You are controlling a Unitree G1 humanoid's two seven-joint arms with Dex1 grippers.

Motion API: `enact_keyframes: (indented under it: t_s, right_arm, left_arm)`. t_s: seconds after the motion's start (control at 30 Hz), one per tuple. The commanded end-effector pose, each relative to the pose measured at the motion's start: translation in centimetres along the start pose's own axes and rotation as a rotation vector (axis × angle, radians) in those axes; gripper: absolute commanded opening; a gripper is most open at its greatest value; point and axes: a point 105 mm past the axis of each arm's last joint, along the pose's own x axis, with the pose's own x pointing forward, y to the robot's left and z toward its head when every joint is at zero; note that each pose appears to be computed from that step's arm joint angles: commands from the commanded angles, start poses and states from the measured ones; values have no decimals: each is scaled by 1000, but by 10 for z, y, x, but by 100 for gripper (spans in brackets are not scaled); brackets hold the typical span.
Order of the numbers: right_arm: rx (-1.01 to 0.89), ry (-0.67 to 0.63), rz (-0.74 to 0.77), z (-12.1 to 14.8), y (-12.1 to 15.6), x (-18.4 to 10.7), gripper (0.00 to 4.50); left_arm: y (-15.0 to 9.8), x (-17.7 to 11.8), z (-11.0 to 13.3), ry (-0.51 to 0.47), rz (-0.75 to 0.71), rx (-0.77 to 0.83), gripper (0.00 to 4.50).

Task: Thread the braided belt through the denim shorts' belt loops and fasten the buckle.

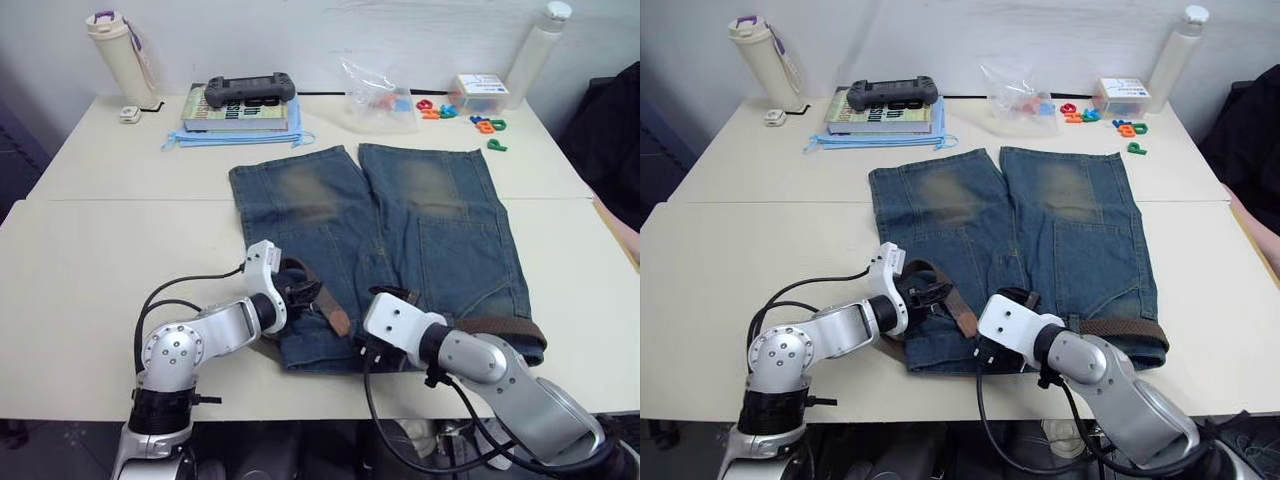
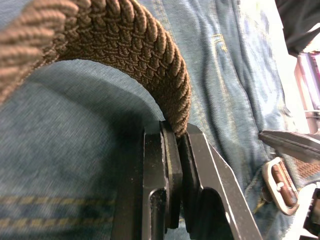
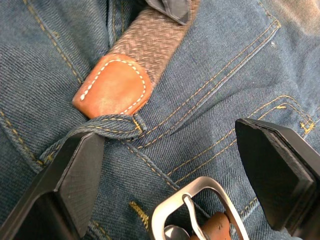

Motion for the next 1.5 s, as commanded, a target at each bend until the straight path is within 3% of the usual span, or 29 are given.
enact_keyframes:
  t_s: [0.03,0.37,0.67,0.8,1.07,1.27,1.5]
  right_arm:
    - [12,-18,57,6,12,14,438]
    - [-5,-97,45,31,-3,46,438]
    - [-2,-137,29,43,-11,58,438]
    - [-7,-133,39,41,-11,46,438]
    - [-30,-158,49,45,-25,6,438]
    - [35,-271,76,68,-36,-18,438]
    - [76,-240,78,56,-41,-26,438]
  left_arm:
    - [-8,-13,2,-13,-31,21,0]
    - [18,-52,19,-43,61,79,0]
    - [26,-62,25,-109,135,12,0]
    - [32,-64,24,-174,186,-42,0]
    - [35,-67,7,-184,181,-12,0]
    - [36,-63,12,-293,147,-128,0]
    - [35,-64,20,-368,163,-151,0]
